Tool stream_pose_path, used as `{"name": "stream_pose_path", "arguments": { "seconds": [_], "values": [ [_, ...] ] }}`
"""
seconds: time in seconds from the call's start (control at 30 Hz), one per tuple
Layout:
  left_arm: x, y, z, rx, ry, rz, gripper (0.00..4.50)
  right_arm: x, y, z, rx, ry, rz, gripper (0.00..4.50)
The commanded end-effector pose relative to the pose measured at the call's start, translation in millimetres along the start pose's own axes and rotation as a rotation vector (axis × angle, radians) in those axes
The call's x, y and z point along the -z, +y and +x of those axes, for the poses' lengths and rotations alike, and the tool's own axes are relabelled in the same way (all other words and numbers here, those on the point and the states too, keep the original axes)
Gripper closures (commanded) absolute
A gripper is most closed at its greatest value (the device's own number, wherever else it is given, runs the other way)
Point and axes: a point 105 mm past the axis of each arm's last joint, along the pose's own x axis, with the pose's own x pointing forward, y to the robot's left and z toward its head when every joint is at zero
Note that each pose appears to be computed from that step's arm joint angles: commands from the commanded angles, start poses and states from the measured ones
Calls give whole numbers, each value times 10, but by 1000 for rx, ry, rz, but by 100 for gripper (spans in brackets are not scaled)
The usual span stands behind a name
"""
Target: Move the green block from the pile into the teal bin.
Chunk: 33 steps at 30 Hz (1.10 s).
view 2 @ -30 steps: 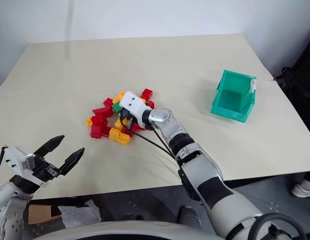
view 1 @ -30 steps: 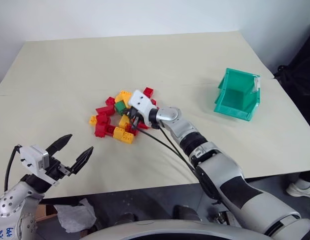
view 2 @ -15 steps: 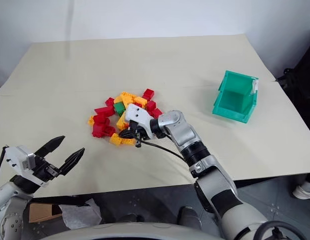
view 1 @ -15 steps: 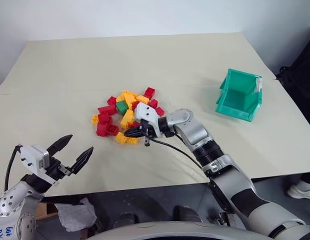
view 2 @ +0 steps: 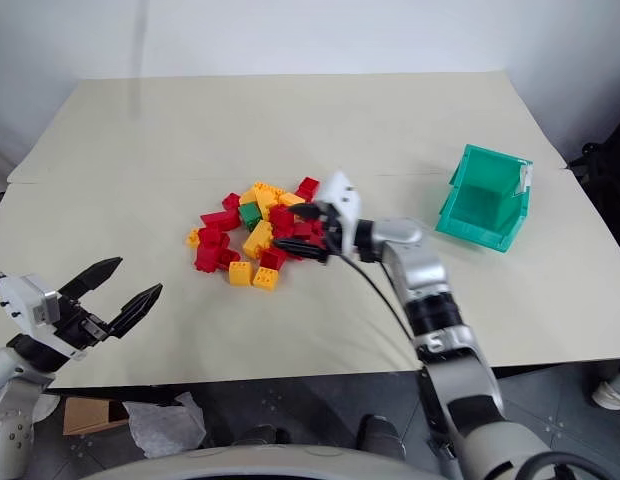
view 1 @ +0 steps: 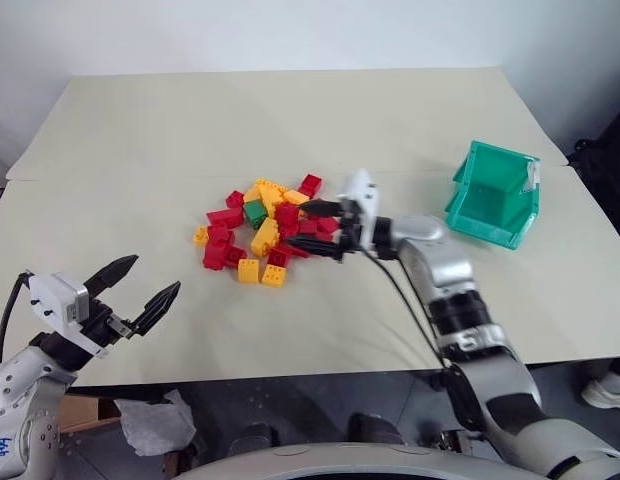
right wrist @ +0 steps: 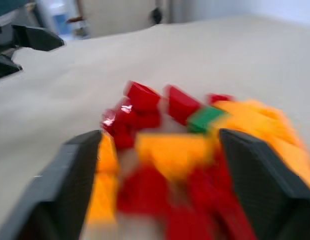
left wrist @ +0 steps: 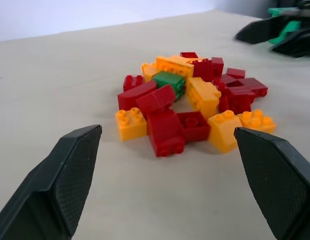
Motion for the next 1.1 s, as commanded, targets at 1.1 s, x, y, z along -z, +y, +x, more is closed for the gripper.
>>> {"name": "stream_pose_path", "arguments": {
  "seconds": [1.1],
  "values": [
    [-18, 13, -64, -35, -5, -14, 0, -1, -12, 1433, 227, 324, 3, 3]
  ]
}}
